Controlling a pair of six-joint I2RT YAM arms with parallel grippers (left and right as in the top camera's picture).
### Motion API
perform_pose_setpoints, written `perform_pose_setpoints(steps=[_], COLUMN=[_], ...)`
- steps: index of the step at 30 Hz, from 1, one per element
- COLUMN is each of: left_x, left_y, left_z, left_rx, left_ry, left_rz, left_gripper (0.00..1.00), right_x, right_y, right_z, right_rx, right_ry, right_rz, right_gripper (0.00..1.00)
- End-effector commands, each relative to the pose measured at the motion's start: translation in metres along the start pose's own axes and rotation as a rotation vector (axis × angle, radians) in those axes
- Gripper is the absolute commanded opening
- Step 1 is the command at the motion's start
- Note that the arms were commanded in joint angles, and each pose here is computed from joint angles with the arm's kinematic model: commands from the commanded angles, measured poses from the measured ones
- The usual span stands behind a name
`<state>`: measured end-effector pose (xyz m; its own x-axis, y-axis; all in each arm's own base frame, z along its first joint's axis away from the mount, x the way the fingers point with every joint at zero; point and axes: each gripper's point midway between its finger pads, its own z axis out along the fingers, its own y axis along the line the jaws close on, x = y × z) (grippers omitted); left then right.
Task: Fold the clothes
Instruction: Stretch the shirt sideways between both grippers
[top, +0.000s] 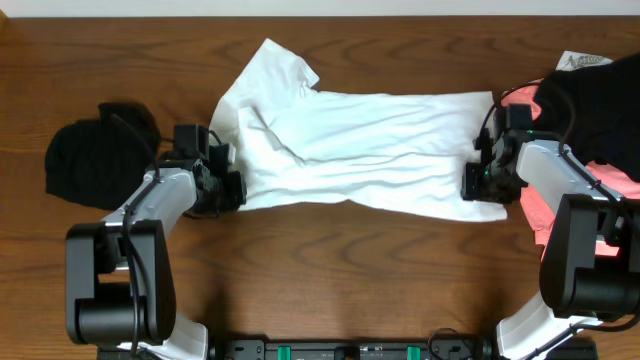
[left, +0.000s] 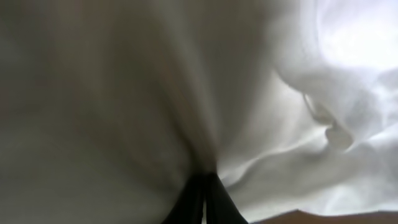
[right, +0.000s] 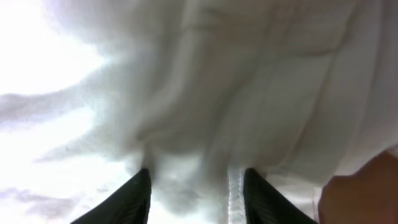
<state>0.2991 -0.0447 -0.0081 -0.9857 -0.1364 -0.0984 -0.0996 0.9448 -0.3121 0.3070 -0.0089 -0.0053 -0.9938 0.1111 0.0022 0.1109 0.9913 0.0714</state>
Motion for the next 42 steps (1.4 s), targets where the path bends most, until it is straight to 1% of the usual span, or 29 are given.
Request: perform_pose_setpoints(steps=[1, 3, 4, 5, 7, 8, 14, 17, 20, 28, 33, 36, 39, 42], left_x=[0.079, 0.089, 0.092, 0.096, 0.098, 0.098, 0.100, 0.103, 0.104, 0.105, 0.100, 0.091, 0.078, 0.065], left_y=[0.030, 0.045, 0.056, 0.072, 0.090, 0.096, 0.107, 0.115, 0.116, 0.114, 0.103, 0.095, 0.090, 0.077], left_z=[0.024, 0.019, 0.015, 0.008, -0.001, -0.004, -0.008, -0.011, -0.011, -0.010, -0.008, -0.013, -0.027, -0.041], left_rx=[-0.110, -0.209, -0.280, -0.386, -0.511, -0.551, -0.555, -0.554, -0.525, -0.515, -0.441, -0.396, -0.379, -0.319], left_ry=[0.275, 0.311, 0.319, 0.322, 0.304, 0.292, 0.287, 0.292, 0.294, 0.303, 0.297, 0.254, 0.176, 0.092], left_rz=[-0.081, -0.113, -0.137, -0.173, -0.239, -0.269, -0.342, -0.385, -0.423, -0.427, -0.411, -0.391, -0.379, -0.354], left_gripper=[0.06, 0.06, 0.06, 0.06, 0.06, 0.06, 0.06, 0.06, 0.06, 0.06, 0.10, 0.12, 0.14, 0.15], right_x=[0.054, 0.061, 0.063, 0.066, 0.069, 0.071, 0.082, 0.086, 0.087, 0.079, 0.074, 0.070, 0.066, 0.054], right_y=[0.013, 0.013, 0.013, 0.013, 0.012, 0.010, -0.021, -0.029, -0.029, -0.031, -0.029, -0.028, -0.025, -0.018], right_z=[0.028, 0.027, 0.026, 0.026, 0.025, 0.024, 0.021, 0.022, 0.025, 0.028, 0.030, 0.030, 0.026, 0.015], right_rx=[-0.062, -0.060, -0.059, -0.058, -0.055, -0.043, 0.146, 0.196, 0.198, 0.193, 0.181, 0.173, 0.158, 0.119], right_ry=[0.216, 0.244, 0.255, 0.266, 0.280, 0.288, 0.320, 0.324, 0.316, 0.282, 0.260, 0.246, 0.226, 0.171], right_rz=[0.027, 0.029, 0.030, 0.034, 0.037, 0.047, 0.113, 0.127, 0.137, 0.144, 0.142, 0.142, 0.140, 0.135], right_gripper=[0.49, 0.49, 0.49, 0.49, 0.49, 0.49, 0.49, 0.49, 0.50, 0.52, 0.52, 0.53, 0.53, 0.53])
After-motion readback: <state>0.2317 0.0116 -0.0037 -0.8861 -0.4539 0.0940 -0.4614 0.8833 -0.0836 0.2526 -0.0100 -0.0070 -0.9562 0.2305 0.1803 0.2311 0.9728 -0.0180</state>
